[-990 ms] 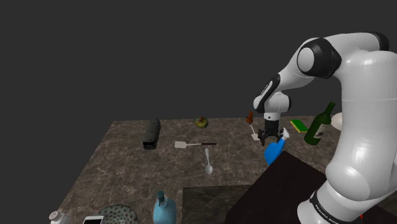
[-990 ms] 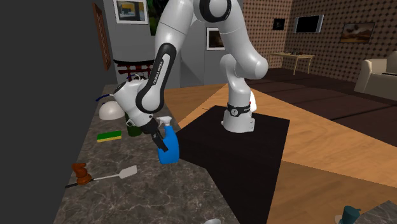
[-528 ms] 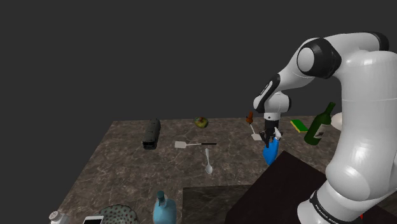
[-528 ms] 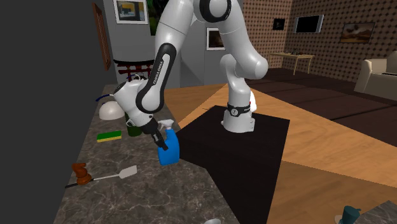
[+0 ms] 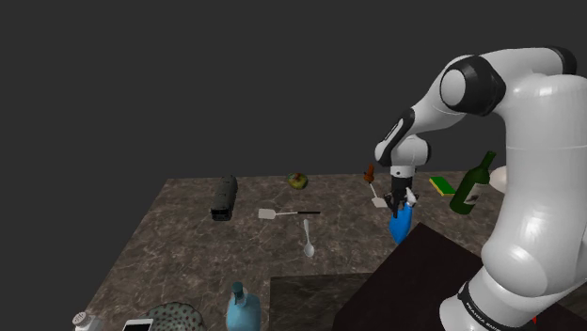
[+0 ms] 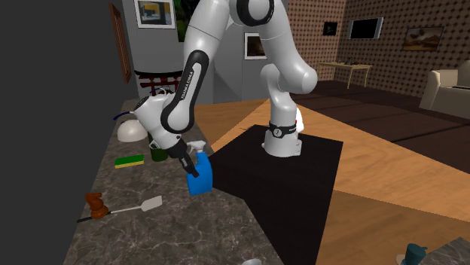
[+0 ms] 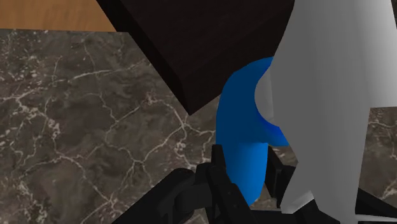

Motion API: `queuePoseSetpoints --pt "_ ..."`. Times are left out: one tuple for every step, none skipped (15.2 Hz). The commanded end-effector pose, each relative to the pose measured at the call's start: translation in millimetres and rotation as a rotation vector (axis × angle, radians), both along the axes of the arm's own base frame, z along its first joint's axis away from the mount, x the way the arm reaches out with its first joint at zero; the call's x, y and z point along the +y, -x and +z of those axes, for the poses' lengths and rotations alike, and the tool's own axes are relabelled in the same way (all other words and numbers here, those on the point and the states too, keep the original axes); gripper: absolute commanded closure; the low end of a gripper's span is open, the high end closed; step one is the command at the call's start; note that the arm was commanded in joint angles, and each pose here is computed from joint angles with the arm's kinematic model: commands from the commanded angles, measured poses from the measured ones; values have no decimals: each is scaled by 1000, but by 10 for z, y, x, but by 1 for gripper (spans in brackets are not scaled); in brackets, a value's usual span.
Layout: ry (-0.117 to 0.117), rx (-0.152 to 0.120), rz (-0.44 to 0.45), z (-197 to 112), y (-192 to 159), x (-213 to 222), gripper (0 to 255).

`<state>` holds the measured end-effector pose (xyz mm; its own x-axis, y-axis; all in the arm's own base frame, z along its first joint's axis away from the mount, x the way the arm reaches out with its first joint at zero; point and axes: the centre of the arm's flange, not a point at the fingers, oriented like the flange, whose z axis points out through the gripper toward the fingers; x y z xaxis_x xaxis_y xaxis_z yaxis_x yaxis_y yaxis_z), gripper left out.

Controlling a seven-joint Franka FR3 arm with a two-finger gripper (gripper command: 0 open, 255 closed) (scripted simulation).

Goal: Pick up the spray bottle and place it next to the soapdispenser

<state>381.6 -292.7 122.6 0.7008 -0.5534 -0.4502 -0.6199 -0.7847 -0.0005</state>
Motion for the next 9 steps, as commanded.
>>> queuePoseSetpoints --pt "0 1 0 77 4 1 255" --pt "0 1 0 130 3 0 255" --pt "0 1 0 183 3 0 255" --pt "0 1 0 236 3 0 255" --pt "0 1 0 289 3 0 255" --pt "0 1 0 341 3 0 255" --pt "0 1 0 394 3 0 255" --pt "0 1 0 447 3 0 255" --pt "0 1 0 500 3 0 255"
